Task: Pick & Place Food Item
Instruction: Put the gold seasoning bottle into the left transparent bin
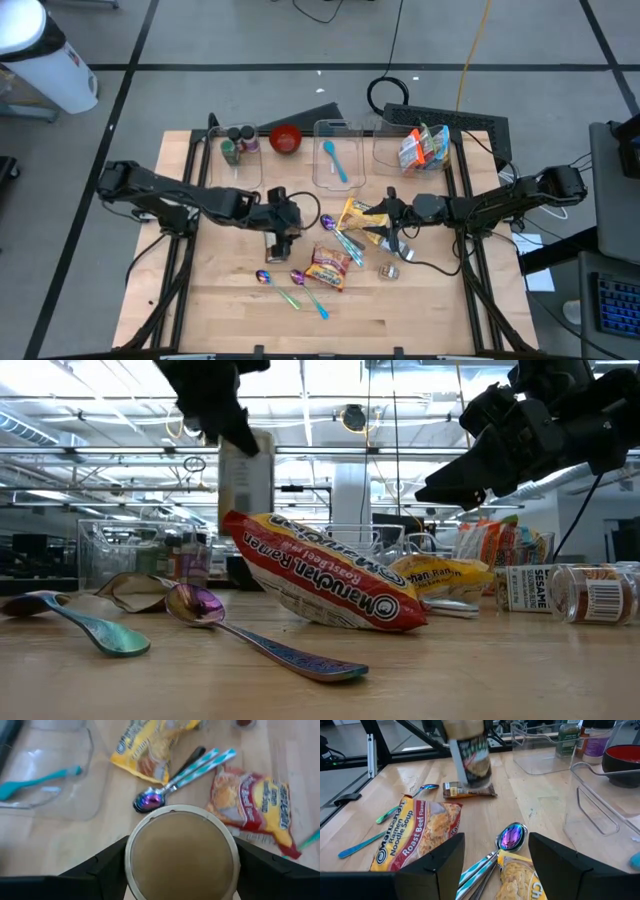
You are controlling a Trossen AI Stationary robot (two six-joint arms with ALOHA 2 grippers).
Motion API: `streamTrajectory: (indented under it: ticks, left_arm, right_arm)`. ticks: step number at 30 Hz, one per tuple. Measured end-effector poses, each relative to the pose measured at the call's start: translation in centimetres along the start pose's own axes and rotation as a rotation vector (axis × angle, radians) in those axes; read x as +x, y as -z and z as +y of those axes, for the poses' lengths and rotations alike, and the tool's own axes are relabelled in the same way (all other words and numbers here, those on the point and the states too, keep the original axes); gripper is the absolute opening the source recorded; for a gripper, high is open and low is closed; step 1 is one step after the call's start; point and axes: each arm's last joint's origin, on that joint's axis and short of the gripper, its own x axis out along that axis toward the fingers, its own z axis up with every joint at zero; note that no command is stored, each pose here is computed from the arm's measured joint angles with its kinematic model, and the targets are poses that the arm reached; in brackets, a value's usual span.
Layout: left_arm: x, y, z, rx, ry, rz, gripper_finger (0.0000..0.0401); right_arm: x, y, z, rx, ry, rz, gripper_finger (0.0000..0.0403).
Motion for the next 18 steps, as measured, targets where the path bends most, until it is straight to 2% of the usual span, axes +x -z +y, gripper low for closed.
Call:
streamTrajectory:
  ticks: [7,18]
  left_arm:
    - [-2.2,-1.1,0.7,-0.011,-0.06,0.08,0.0288]
    - [-3.4,-0.3,2.9,-0.034,-0.124,0.182,0.0282]
  right_arm:
    - [0.0,0.0,0.0,0.0,0.0,0.0,0.0212]
    - [0.0,0.0,0.0,0.018,0.0,0.0,0.0212]
